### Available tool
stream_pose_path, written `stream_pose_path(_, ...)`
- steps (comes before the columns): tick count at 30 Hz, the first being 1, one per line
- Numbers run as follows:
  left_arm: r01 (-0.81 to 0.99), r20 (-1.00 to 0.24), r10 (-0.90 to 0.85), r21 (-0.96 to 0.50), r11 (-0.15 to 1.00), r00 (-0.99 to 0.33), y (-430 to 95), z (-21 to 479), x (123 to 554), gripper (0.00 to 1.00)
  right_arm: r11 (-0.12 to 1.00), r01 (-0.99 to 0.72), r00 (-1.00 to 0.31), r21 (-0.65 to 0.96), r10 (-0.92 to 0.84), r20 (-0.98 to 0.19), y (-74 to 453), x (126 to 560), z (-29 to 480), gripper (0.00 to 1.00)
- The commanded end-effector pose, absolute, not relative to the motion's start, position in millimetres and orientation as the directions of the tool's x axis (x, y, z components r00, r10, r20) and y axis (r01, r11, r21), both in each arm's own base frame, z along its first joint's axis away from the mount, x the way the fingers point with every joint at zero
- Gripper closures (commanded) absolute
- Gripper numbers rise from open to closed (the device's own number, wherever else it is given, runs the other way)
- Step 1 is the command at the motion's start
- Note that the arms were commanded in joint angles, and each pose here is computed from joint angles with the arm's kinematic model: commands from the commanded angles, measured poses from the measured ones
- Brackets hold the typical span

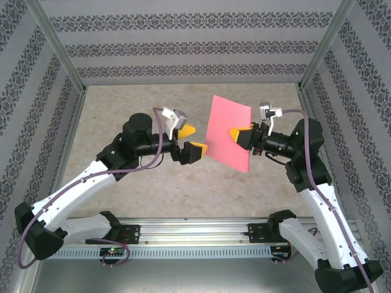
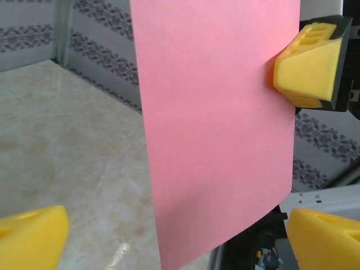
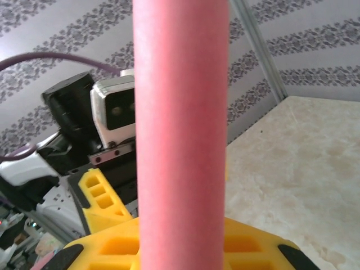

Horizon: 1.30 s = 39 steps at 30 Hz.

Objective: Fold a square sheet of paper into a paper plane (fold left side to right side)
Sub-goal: Place a square sheet of paper at the center of the table.

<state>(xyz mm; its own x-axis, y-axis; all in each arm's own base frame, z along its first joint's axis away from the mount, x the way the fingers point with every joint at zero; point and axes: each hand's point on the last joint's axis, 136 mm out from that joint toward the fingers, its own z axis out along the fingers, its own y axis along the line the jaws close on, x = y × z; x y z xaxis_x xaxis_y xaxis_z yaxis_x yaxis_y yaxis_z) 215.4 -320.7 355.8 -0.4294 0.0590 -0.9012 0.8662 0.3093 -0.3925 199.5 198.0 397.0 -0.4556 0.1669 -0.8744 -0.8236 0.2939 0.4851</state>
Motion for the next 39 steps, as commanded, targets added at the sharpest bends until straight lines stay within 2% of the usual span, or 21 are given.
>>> stream_pose_path(1,0.928,-0.932,0.096,-0.330,0.173,-0.349,-336.0,373.5,200.0,0.01,0.238,-0.873,-0.406,0.425,0.126,-0.905,205.2,180.5,407.8,0.78)
stream_pose_path(4,0.930,-0.930,0.096,-0.341,0.137,-0.355,-344.2,375.7,201.6,0.05,0.227,-0.890,-0.376,0.396,0.129,-0.918,206.8,173.5,414.5,0.78)
stream_pose_path(6,0.929,-0.926,0.089,-0.359,0.089,-0.366,-348.9,377.7,197.7,0.11,0.237,-0.886,-0.378,0.399,0.130,-0.917,206.1,174.4,413.0,0.78)
stream_pose_path(10,0.925,-0.924,0.059,-0.373,0.072,-0.377,-350.0,381.2,197.2,0.25,0.248,-0.881,-0.382,0.402,0.129,-0.915,205.9,175.8,408.5,0.78)
stream_pose_path(21,0.911,-0.914,0.010,-0.404,0.081,-0.406,-344.8,382.4,195.8,0.99,0.343,-0.833,-0.413,0.434,0.136,-0.900,200.3,195.2,390.7,0.73)
stream_pose_path(23,0.902,-0.908,0.006,-0.415,0.118,-0.419,-341.9,378.4,199.4,1.00,0.386,-0.806,-0.432,0.449,0.134,-0.892,196.6,203.3,382.9,0.71)
stream_pose_path(26,0.862,-0.883,-0.002,-0.458,0.217,-0.469,-335.0,361.0,210.9,1.00,0.491,-0.734,-0.462,0.469,0.145,-0.875,184.8,219.9,367.4,0.50)
stream_pose_path(28,0.809,-0.845,-0.001,-0.512,0.289,-0.534,-330.0,340.2,218.5,1.00,0.589,-0.656,-0.481,0.472,0.155,-0.863,171.4,234.2,351.7,0.30)
stream_pose_path(31,0.706,-0.760,0.014,-0.597,0.381,-0.650,-323.6,301.2,225.2,1.00,0.727,-0.514,-0.520,0.456,0.159,-0.839,150.2,253.5,319.8,0.14)
stream_pose_path(35,0.526,-0.609,0.020,-0.668,0.527,-0.793,-309.8,236.2,233.3,1.00,0.836,-0.343,-0.589,0.428,0.164,-0.791,126.9,267.9,279.4,0.03)
stream_pose_path(39,0.398,-0.484,0.048,-0.655,0.642,-0.874,-297.5,174.2,233.1,1.00,0.870,-0.210,-0.643,0.445,0.220,-0.734,114.1,273.9,248.9,0.02)
